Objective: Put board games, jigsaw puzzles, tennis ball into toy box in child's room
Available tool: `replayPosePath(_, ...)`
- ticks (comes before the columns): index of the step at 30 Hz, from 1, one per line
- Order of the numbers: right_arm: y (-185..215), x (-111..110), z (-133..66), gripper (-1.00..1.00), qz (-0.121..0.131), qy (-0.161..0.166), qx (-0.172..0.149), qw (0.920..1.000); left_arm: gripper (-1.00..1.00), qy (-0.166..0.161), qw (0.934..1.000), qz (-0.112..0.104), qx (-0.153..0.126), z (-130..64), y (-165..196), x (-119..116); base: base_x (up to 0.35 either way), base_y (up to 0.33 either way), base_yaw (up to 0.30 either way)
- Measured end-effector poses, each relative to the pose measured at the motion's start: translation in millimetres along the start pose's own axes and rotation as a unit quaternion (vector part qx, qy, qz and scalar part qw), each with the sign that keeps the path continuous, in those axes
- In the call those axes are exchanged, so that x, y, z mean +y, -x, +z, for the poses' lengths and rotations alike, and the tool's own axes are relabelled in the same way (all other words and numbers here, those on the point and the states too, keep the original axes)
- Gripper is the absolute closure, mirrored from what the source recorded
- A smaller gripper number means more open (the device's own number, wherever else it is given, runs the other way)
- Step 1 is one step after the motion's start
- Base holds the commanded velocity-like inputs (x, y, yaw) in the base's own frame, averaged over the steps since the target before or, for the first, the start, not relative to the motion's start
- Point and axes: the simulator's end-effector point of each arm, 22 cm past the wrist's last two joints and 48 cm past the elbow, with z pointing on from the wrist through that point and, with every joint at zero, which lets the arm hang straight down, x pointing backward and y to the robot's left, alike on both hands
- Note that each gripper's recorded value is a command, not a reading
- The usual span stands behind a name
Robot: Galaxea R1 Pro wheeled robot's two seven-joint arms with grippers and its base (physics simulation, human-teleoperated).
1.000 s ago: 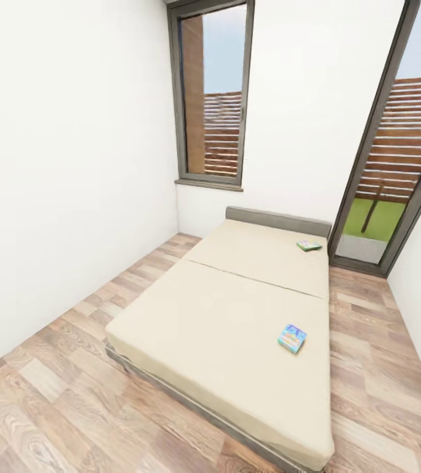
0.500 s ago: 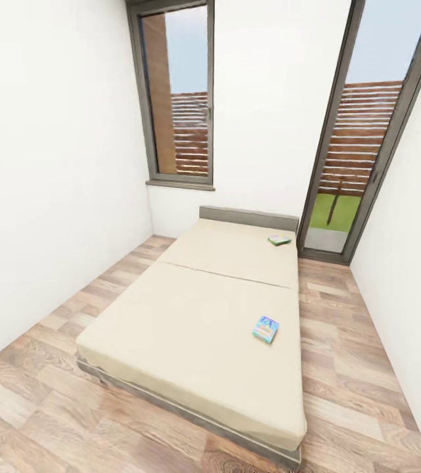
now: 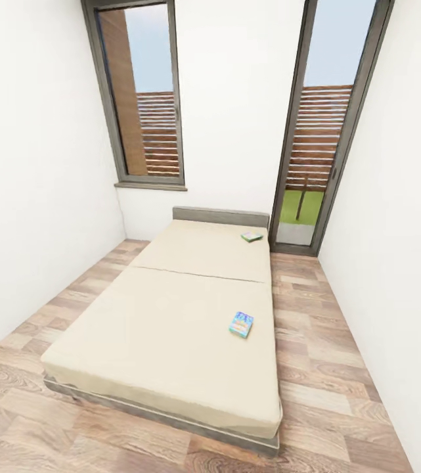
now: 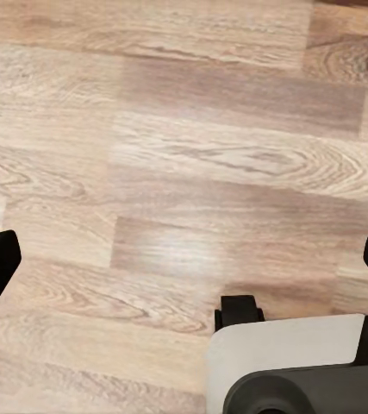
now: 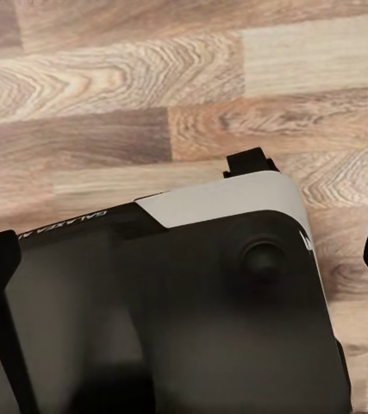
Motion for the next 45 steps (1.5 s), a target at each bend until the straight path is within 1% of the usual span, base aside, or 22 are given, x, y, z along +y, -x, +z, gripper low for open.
replayPosePath(27,-3.8,-1.4,0.6,-1.0,0.0,-0.002,0.004,1.0,-1.0,0.0,1.0,0.0,0.003,0.4,-2.4,-0.3,0.0,0.0,-0.276)
replayPosePath(34,-6.0,-2.2,1.2,-1.0,0.0,-0.003,0.007,1.0,-1.0,-0.001,1.0,0.001,0.006,0.7,-5.1,-0.7,0.0,-0.146,-0.252)
replayPosePath(39,-7.8,-2.8,1.8,-1.0,0.0,-0.004,0.009,1.0,-1.0,-0.001,1.0,0.001,0.009,1.1,-7.6,-0.9,0.0,-0.112,-0.175)
replayPosePath(45,-8.9,-4.5,2.6,-1.0,0.0,-0.005,0.006,1.0,-1.0,-0.001,0.9999,0.001,0.013,1.5,-11.1,-1.2,0.0,-0.051,-0.05)
